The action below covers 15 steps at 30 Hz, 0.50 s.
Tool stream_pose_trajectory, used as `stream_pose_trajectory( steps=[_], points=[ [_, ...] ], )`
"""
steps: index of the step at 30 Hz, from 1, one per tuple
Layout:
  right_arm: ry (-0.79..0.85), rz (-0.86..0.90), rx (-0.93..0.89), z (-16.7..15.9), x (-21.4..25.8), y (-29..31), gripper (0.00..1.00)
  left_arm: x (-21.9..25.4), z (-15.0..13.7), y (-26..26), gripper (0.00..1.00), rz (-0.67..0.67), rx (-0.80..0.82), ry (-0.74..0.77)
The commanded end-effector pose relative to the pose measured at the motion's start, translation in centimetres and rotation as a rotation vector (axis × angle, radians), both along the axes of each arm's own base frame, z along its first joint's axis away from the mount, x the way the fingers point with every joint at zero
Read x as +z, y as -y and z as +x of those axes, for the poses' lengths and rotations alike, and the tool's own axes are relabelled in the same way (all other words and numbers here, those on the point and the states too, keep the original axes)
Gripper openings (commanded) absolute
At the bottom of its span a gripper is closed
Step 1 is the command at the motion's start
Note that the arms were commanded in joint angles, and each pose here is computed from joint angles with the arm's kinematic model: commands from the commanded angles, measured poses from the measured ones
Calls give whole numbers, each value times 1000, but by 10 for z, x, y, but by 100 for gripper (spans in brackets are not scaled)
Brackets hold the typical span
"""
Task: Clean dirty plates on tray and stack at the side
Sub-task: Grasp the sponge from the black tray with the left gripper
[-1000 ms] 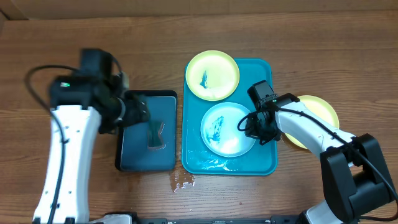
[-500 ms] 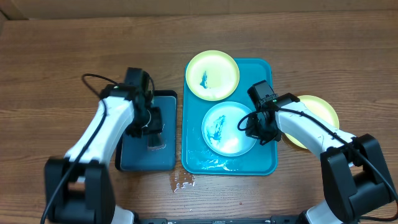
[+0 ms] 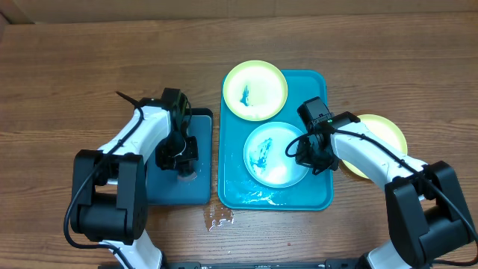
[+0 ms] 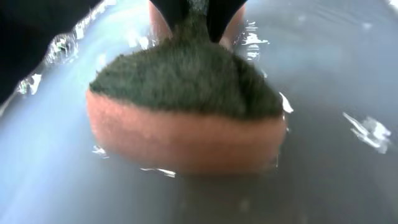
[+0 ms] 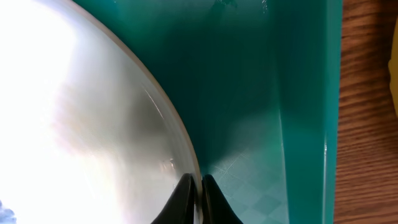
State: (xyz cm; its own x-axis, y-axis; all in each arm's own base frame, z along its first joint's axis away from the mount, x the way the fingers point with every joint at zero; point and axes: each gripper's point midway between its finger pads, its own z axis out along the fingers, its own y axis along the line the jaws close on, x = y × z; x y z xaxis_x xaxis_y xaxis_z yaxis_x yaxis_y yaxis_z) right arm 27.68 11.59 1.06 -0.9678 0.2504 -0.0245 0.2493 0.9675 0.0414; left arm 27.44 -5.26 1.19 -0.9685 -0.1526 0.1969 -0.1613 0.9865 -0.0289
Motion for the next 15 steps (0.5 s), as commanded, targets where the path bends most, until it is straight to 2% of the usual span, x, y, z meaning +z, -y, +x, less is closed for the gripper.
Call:
stream_pose_trajectory(
  steps=[1,6,9,15],
  points=[
    [9,-58,-18,-1,0,14,4,23,21,0,4,16,-4,27],
    [10,-59,-10,-1,0,14,4,75,50,-5,4,60,-21,95],
    [15,-59,76,0,0,13,4,106,67,-9,4,89,-37,157],
    [21,-60,143,1,0,13,4,105,73,-7,4,87,-39,183]
  ],
)
